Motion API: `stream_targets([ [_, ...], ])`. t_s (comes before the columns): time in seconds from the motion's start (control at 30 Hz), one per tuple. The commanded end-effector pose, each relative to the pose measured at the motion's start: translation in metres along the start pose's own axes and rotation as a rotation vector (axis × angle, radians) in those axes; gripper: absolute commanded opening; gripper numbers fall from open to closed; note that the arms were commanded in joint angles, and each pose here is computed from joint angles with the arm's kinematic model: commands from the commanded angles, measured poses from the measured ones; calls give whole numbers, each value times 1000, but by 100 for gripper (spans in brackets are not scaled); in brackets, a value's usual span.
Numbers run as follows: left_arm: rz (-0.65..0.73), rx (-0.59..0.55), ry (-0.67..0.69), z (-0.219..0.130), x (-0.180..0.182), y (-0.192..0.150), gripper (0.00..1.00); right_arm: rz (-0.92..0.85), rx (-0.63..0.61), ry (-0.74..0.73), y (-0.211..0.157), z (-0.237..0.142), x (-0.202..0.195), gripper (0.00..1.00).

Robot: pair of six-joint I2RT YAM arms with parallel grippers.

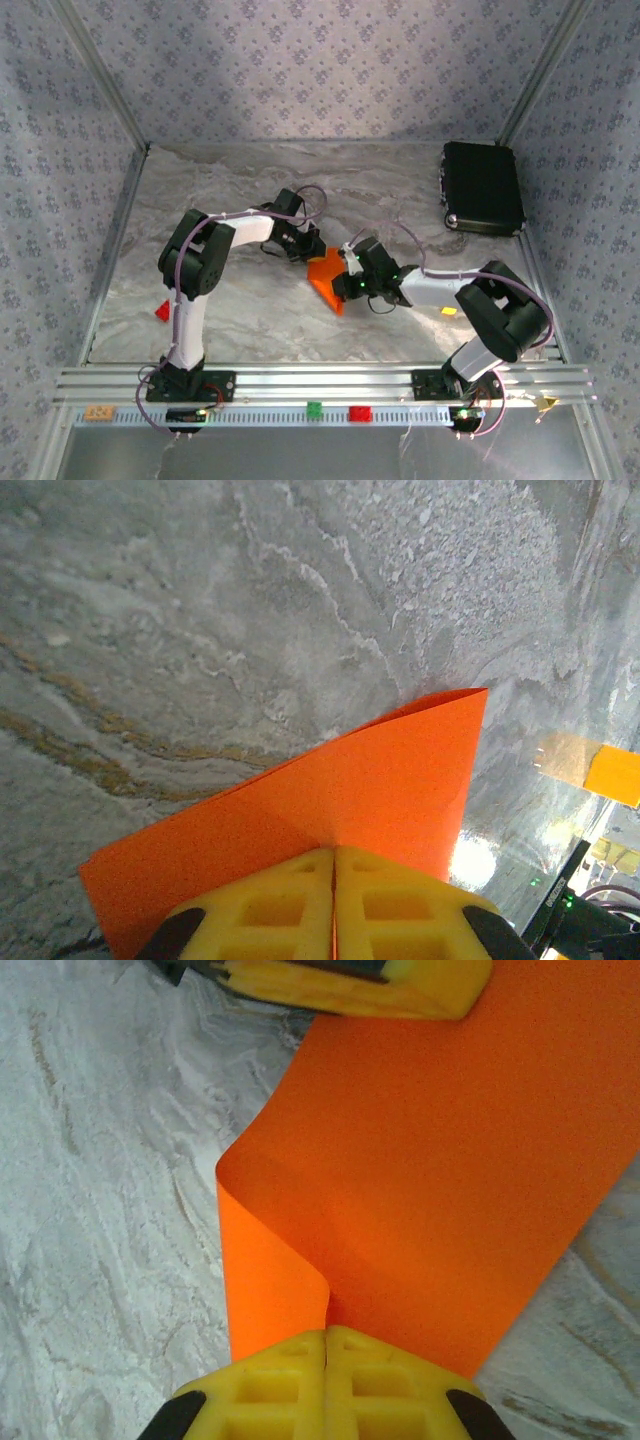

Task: Fold a paper plane with a square sheet of paper (pick it up from the middle)
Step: Third fold the triangle at the center of the table.

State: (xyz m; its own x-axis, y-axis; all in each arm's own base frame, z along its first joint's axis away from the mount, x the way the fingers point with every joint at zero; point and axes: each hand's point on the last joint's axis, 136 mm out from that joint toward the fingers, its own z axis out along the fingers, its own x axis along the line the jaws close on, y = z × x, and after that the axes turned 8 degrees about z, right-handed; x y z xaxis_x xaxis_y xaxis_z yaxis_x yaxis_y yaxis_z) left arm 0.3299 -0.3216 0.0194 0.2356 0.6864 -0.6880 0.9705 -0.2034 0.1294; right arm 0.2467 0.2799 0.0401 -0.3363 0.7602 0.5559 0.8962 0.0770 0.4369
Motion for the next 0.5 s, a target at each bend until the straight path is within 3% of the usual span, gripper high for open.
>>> stream_targets([
  [0.0,-43,50,74,8,23,-21,8,-10,-14,-65,9,0,-8,0],
  [0.47,-42,45,70,6,21,-20,8,-14,4,-102,10,1,-12,0],
])
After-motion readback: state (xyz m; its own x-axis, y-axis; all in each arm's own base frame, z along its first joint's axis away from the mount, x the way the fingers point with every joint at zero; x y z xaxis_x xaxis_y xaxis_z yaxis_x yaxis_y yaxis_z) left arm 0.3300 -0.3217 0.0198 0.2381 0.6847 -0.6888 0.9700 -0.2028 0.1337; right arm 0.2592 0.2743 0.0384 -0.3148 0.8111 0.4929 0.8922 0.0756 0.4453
